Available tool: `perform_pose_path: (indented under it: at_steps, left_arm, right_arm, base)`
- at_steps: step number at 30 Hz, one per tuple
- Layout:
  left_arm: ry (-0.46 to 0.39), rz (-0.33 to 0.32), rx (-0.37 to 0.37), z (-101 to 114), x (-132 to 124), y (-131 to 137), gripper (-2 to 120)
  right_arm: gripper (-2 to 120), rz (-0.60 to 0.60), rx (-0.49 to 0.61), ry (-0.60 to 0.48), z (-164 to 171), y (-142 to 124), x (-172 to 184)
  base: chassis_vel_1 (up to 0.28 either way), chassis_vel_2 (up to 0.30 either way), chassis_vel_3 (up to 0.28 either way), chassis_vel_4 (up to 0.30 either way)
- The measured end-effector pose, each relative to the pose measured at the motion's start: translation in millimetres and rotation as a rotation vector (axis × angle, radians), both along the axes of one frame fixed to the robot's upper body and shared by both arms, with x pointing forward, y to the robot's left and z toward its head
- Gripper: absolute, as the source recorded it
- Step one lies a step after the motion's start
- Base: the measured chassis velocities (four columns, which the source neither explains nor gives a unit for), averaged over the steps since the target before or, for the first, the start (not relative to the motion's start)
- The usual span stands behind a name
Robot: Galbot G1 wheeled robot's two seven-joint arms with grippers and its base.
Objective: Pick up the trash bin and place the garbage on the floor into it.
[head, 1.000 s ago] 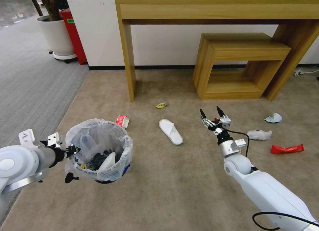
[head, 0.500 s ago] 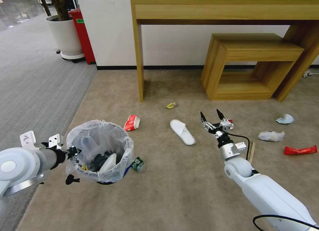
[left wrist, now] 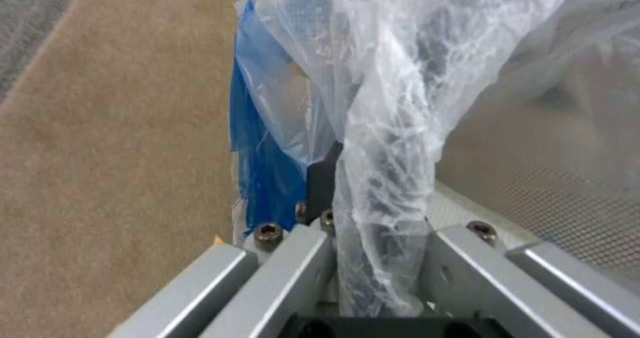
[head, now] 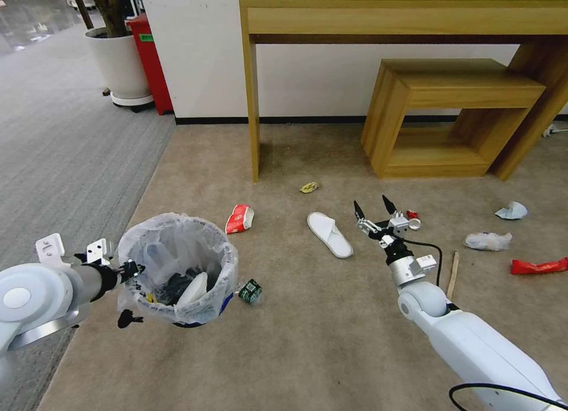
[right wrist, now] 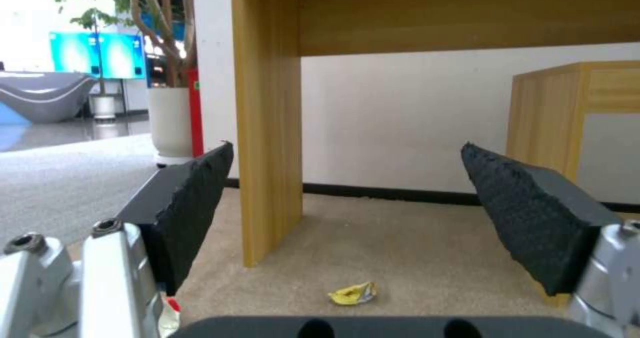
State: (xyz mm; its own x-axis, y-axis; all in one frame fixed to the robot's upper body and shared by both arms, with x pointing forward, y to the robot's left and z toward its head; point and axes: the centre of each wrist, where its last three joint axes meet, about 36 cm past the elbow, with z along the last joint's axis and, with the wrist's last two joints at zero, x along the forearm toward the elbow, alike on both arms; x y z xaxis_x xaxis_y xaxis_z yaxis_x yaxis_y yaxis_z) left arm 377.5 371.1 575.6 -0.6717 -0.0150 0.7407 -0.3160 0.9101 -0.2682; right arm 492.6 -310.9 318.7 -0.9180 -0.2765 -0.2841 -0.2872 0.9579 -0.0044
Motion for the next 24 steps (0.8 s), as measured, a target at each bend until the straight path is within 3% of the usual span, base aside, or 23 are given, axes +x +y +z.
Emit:
perform_pose_path:
  at_steps: [11,24]
  left_arm:
    - [-0.045,0.098,0.036,-6.2,-0.5,13.5,0]
    - [-0.057,0.2,0.008,-36.0,-22.3,28.2,0]
  right_arm:
    - [86,0.006,-0.003,-0.001,0.1,2.8,3.3]
    - [86,-0.003,-0.003,0.018,-9.0,0.0,-4.5]
  base:
    - [0.0,0.0,0.0,0.0]
    - [0.0,0.0,0.0,0.0]
